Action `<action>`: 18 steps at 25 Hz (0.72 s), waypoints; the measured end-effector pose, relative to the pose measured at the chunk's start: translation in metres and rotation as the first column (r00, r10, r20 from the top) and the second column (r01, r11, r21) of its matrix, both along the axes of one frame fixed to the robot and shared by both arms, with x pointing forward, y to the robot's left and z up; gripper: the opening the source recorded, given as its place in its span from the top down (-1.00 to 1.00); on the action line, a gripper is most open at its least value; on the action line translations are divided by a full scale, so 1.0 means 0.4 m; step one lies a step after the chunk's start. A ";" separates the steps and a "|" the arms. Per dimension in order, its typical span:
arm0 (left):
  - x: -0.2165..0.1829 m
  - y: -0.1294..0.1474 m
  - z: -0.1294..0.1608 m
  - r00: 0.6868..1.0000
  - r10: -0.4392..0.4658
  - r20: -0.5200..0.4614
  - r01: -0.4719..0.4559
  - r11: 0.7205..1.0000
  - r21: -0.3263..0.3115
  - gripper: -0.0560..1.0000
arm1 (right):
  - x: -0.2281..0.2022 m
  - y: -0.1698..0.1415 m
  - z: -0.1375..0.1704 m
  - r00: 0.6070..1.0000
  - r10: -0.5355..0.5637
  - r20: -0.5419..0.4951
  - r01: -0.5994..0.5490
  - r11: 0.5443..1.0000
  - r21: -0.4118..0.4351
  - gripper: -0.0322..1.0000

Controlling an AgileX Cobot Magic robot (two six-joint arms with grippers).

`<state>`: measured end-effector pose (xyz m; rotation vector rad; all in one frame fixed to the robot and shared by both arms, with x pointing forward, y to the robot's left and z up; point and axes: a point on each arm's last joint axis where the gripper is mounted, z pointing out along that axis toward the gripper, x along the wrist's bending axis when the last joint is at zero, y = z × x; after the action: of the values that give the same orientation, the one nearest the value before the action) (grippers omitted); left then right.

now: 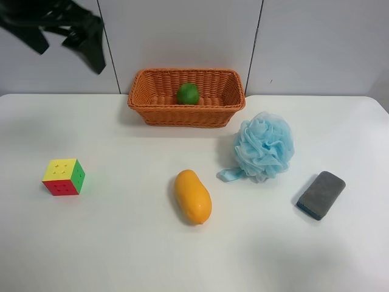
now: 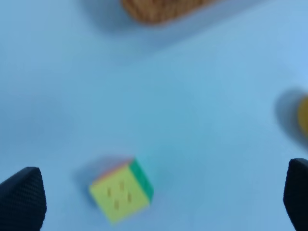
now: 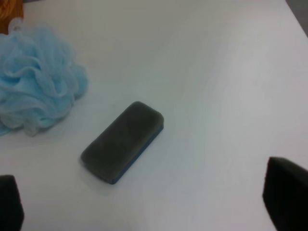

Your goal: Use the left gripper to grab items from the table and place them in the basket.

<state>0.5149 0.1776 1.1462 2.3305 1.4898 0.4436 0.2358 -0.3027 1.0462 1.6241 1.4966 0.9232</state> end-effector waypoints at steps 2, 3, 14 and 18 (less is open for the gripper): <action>-0.089 0.043 0.002 1.000 -0.002 0.010 0.002 1.000 -0.006 -0.99 | 0.000 0.000 0.000 1.000 0.000 0.000 0.000 1.000 0.000 -0.98; -0.127 0.061 -0.008 1.000 -0.002 0.011 0.002 1.000 -0.006 -0.99 | 0.000 0.000 0.000 1.000 0.000 0.000 0.000 1.000 0.000 -0.98; -0.515 0.245 -0.026 0.955 0.009 0.297 0.034 0.990 -0.139 -0.99 | 0.000 0.000 0.000 1.000 0.000 0.000 0.000 1.000 0.000 -0.98; -0.587 0.281 -0.075 0.930 0.046 0.364 0.021 0.983 -0.180 -0.99 | 0.000 0.000 0.000 1.000 0.000 0.000 0.000 1.000 0.000 -0.98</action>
<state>0.2803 0.2899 1.1164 1.9662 1.3048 0.6758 0.2358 -0.3027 1.0462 1.6241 1.4966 0.9232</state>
